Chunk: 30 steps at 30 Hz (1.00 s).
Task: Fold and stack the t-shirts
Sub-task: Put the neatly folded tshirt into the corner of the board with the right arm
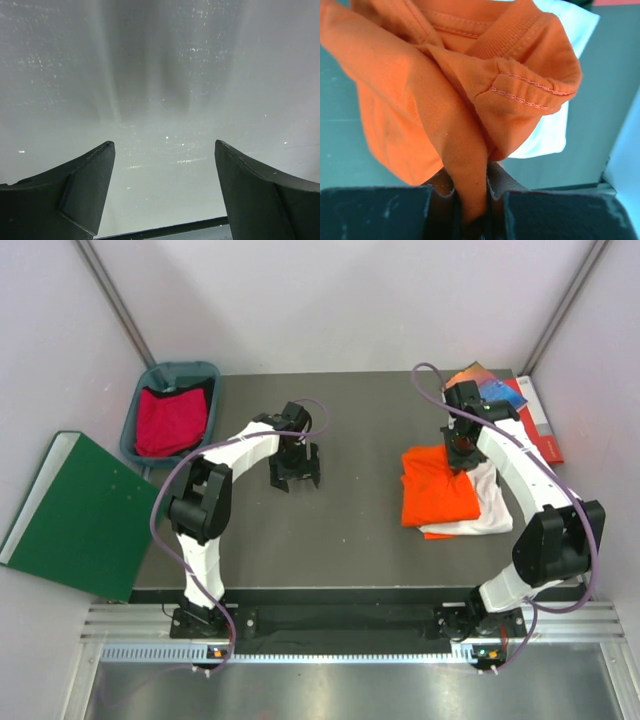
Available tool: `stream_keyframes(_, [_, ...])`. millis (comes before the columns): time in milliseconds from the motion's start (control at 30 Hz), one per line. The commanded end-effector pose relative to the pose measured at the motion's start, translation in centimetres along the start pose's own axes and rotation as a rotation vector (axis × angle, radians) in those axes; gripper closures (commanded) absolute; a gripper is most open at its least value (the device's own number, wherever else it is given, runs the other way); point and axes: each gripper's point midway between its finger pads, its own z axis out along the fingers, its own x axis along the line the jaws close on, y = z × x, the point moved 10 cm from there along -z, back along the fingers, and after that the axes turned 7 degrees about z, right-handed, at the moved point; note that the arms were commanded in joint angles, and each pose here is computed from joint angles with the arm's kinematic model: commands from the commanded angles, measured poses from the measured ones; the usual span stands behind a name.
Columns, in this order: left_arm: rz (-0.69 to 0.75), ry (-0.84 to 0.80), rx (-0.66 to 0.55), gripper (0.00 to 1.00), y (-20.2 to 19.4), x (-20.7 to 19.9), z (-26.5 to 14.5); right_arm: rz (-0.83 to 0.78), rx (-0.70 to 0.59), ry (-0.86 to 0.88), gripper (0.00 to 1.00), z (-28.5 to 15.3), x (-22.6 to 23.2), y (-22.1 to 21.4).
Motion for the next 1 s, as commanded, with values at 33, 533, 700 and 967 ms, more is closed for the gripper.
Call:
stream_keyframes(33, [0.024, -0.014, -0.015, 0.14, 0.8, -0.4, -0.4, 0.044, -0.004, -0.199, 1.0, 0.9, -2.8, -0.3])
stream_keyframes(533, [0.039, -0.02, -0.002, 0.14, 0.6, -0.3, -0.3, 0.094, 0.111, -0.426, 0.86, 7.9, -5.0, -0.5])
stream_keyframes(700, [0.044, -0.021, 0.005, 0.14, 0.4, -0.2, -0.1, 0.156, 0.037, -0.528, 0.07, 6.6, -5.6, 0.3])
stream_keyframes(967, [0.039, -0.022, 0.016, 0.12, 0.0, 0.0, 0.4, 0.026, -0.346, -0.384, 0.0, -3.4, -0.8, 2.1])
